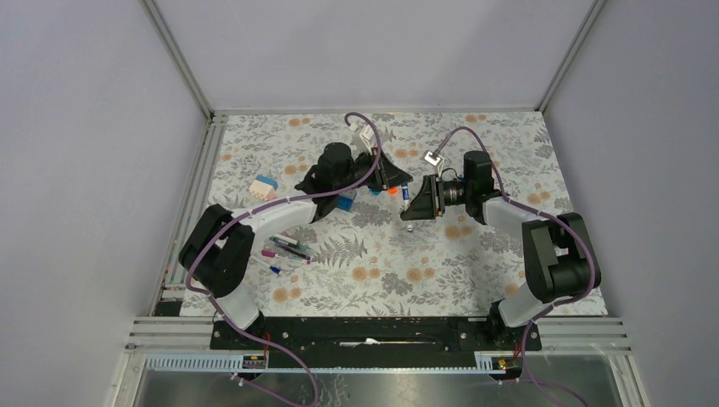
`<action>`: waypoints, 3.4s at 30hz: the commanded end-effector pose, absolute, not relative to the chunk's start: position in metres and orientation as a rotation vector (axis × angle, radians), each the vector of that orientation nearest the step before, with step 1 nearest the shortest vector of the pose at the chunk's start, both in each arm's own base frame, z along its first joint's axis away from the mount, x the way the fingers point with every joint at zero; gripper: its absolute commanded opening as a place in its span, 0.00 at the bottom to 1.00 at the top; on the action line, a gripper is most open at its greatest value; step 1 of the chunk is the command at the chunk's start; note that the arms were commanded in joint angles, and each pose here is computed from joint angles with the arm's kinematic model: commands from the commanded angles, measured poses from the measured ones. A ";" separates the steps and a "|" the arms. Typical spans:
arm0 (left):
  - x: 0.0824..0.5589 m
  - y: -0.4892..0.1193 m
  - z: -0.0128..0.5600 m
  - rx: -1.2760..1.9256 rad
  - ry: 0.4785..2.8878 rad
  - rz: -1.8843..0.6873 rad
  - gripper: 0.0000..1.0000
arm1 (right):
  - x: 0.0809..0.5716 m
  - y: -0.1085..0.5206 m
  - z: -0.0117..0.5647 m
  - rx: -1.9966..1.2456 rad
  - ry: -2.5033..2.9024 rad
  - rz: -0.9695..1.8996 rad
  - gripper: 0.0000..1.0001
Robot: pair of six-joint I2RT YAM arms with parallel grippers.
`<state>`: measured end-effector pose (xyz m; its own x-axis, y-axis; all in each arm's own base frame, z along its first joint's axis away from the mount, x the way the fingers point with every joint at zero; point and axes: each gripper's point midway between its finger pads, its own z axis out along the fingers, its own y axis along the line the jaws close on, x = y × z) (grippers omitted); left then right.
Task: Open the pen caps
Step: Open the pen cap from the pen, then place the pen cap at the center of the board.
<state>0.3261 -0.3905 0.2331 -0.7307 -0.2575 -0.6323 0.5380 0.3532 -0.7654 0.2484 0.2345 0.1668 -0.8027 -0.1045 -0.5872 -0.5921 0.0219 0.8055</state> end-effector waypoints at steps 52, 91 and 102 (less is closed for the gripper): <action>0.357 -0.291 0.275 0.113 1.804 -1.199 0.00 | 0.333 0.098 0.128 -0.506 2.218 0.997 0.00; 0.443 -0.412 0.063 0.381 2.278 -0.359 0.26 | 0.346 0.053 0.125 -0.325 2.220 0.921 0.01; 0.446 -0.408 0.103 0.379 2.211 -0.351 0.38 | 0.346 0.049 0.126 -0.315 2.221 0.903 0.02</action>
<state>0.4309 -0.4025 0.0428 -0.6832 0.1966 -0.7033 0.3806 0.9178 -0.1132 0.3448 0.0535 0.1153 -0.7519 0.0495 -0.6574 -0.4347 0.7125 0.5508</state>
